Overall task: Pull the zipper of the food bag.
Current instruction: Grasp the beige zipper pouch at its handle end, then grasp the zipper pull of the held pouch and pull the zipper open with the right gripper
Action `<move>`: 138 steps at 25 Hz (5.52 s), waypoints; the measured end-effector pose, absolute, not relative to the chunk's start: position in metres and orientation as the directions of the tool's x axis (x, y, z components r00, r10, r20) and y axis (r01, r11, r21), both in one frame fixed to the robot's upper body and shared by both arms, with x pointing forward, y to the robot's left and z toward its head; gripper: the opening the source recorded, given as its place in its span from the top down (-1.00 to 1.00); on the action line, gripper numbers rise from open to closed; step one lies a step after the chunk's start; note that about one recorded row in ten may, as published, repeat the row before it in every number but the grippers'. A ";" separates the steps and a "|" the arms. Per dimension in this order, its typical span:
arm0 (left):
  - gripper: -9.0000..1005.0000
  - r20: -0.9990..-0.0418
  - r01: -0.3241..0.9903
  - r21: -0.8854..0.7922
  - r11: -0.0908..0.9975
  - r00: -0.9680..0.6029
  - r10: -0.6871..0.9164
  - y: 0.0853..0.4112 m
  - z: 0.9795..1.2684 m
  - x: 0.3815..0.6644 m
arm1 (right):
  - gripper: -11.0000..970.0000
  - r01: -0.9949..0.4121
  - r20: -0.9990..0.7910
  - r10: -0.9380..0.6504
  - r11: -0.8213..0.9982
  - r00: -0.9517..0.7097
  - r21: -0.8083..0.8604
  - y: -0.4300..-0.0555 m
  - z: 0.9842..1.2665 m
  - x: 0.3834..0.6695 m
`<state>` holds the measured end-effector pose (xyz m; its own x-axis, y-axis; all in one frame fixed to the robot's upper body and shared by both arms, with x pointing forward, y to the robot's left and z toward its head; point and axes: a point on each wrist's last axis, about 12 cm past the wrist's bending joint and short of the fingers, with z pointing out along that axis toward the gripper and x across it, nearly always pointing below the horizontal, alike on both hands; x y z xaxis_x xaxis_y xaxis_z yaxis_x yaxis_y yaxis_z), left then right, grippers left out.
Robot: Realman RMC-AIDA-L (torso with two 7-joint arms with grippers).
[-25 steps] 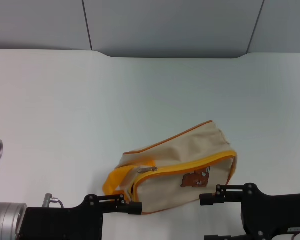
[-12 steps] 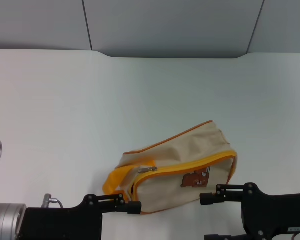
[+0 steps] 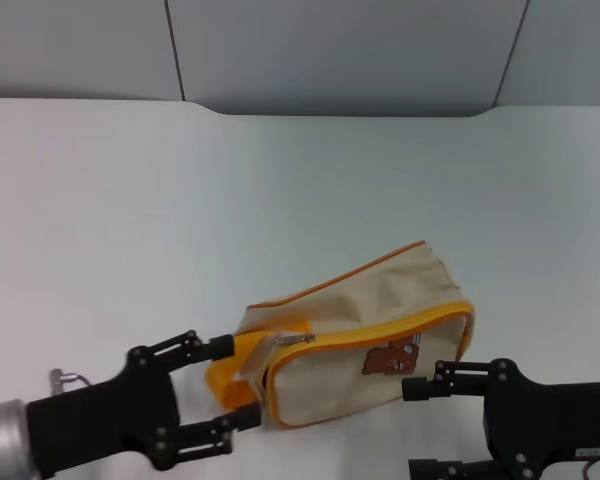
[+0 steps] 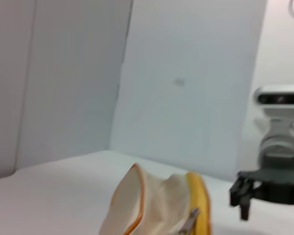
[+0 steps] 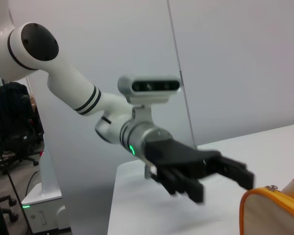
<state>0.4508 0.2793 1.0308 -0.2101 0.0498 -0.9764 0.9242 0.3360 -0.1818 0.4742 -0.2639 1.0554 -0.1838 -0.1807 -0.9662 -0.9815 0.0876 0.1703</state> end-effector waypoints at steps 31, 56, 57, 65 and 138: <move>0.27 -0.980 0.878 -0.117 0.464 -0.177 0.087 0.236 1.013 0.486 | -0.52 -0.978 -0.974 -0.140 0.130 -0.180 0.162 -0.268 1.057 0.474; 0.75 -0.993 0.922 -0.016 0.388 -0.060 0.103 0.264 1.050 0.507 | -0.43 -0.814 -0.885 -0.169 0.349 0.433 -0.465 -0.249 1.079 0.528; 0.75 -0.993 0.923 -0.015 0.384 -0.058 0.102 0.263 1.050 0.508 | -0.42 -0.814 -0.885 -0.169 0.349 0.433 -0.465 -0.249 1.079 0.528; 0.76 -0.994 0.935 -0.012 0.356 -0.050 0.100 0.255 1.054 0.514 | -0.39 -0.745 -0.785 -0.232 0.248 0.575 -0.619 -0.236 1.079 0.534; 0.79 -0.988 0.808 -0.129 0.574 -0.153 -0.006 0.280 1.050 0.519 | 0.92 -0.846 -0.813 -0.396 0.140 0.428 -0.514 -0.254 1.064 0.521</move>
<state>0.5194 0.2802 1.0503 -0.1532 -0.0060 -0.9882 0.8085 0.5742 -0.1289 0.5215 -0.2537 1.0642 0.4282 -0.3956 -0.8125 -0.8464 0.1396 -0.5140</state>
